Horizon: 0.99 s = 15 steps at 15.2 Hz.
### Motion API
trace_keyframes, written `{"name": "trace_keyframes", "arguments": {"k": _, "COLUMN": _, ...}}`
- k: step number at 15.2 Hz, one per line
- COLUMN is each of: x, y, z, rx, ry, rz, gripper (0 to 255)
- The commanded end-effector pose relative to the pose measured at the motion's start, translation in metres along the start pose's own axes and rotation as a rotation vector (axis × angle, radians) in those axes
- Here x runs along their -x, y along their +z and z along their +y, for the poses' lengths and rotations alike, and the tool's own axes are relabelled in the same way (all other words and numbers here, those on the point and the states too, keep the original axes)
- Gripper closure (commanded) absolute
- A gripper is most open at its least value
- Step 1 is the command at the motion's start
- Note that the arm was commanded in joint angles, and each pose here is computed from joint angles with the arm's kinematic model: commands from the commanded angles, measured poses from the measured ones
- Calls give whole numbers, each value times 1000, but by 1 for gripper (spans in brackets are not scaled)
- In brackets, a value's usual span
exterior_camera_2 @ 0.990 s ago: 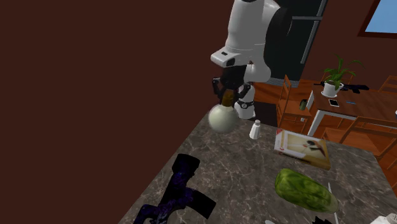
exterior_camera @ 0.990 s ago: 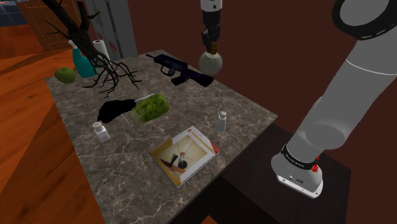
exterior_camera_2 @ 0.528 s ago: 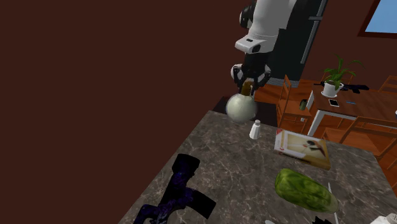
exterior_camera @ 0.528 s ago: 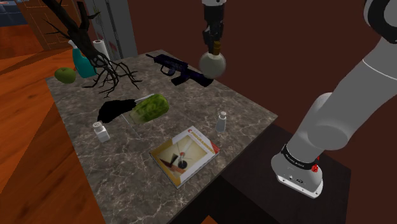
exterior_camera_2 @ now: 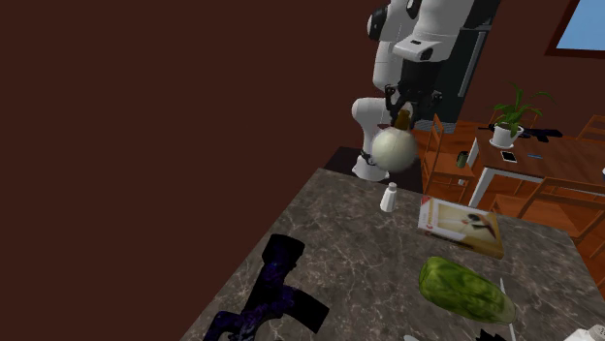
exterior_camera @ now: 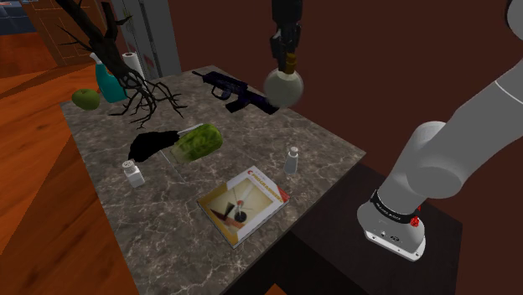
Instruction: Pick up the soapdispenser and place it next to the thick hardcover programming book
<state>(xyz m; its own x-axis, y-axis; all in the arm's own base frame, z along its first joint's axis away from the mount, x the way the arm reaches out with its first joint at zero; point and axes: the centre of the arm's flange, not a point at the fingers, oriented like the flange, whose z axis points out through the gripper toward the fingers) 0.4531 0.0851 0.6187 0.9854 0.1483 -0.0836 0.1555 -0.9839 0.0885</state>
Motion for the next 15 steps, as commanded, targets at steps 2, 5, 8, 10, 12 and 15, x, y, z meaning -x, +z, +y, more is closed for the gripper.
{"name": "trace_keyframes", "arguments": {"k": 2, "x": 1, "y": 14, "z": -4, "rx": 0, "ry": 1, "rz": 0, "gripper": 255}}
{"name": "trace_keyframes", "arguments": {"k": 5, "x": -1, "y": 29, "z": -5, "rx": 0, "ry": 1, "rz": 0, "gripper": 255}}
{"name": "trace_keyframes", "arguments": {"k": 8, "x": -2, "y": 45, "z": -6, "rx": 0, "ry": 1, "rz": 0, "gripper": 255}}
{"name": "trace_keyframes", "arguments": {"k": 10, "x": -3, "y": 56, "z": -7, "rx": 0, "ry": 1, "rz": 0, "gripper": 255}}
{"name": "trace_keyframes", "arguments": {"k": 12, "x": -4, "y": 66, "z": -8, "rx": 0, "ry": 1, "rz": 0, "gripper": 255}}
{"name": "trace_keyframes", "arguments": {"k": 15, "x": -5, "y": 82, "z": -10, "rx": 0, "ry": 1, "rz": 0, "gripper": 255}}
